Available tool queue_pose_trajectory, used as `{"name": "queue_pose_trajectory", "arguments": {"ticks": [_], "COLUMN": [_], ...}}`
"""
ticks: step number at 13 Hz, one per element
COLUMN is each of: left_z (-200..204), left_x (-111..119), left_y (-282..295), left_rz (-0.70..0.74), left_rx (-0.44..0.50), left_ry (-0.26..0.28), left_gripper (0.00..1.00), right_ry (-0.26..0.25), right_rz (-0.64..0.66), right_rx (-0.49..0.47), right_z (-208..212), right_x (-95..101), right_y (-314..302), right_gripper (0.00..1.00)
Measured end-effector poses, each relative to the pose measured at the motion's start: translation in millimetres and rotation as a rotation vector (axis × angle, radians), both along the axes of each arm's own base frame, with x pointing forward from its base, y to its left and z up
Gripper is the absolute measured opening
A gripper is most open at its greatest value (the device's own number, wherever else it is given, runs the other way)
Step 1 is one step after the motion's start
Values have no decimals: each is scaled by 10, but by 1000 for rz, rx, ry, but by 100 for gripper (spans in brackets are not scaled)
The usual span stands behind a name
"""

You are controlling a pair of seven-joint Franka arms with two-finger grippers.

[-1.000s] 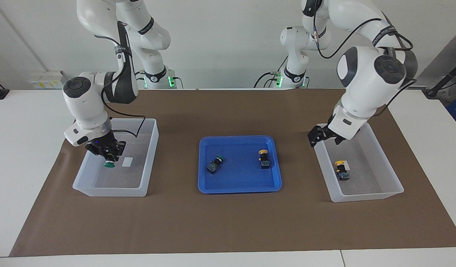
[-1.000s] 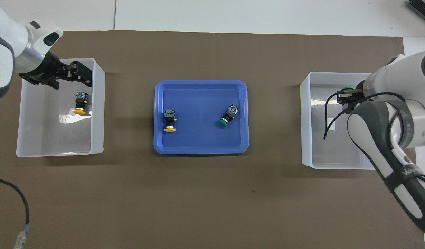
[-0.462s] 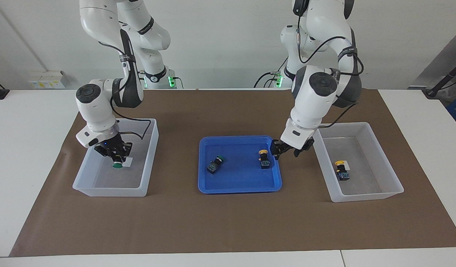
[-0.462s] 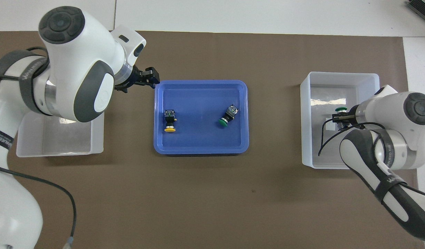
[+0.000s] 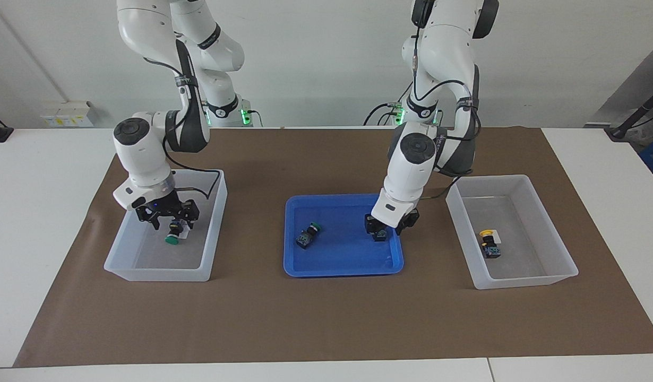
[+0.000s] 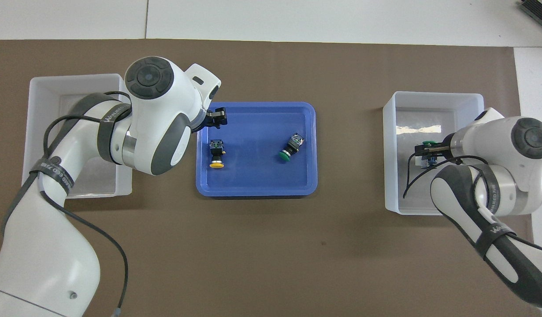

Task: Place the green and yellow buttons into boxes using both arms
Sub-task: 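Reach the left gripper to the second yellow button and grasp it, then carry the second yellow button to the bin with the left gripper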

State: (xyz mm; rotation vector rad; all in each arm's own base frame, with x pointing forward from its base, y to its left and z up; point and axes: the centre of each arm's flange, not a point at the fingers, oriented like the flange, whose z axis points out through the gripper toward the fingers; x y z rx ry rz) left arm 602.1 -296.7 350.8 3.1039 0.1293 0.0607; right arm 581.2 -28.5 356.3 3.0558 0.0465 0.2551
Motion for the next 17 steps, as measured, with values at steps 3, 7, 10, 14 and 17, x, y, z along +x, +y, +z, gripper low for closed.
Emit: {"name": "queue_pose_trajectory", "arguments": {"ticks": [3,7,10,14,17], "left_z": [-175,-356,-391,-486,-485], "left_x": [-122,-281,-303,-344,-352], "left_y": [-85,-183,-146,-99,-99], "left_rz": [-6,2,6,10,9], "left_rx": [2,9,5,3,2], "left_ry": [4,17,4,-4,-5], "left_gripper": [73,73,73,59,47], "right_ry": [-22,9,21,66,90], "right_rz": [-57,-162,-190,-237,-259], "right_rx": [-17,-33,-39,5,49], "right_z": [721,1849,2405,2881,2905], "right_x": [68,-1,-82,-245,-304], "right_y": [37,209,208,96,-152], "right_gripper": [100,100,100,100,100]}}
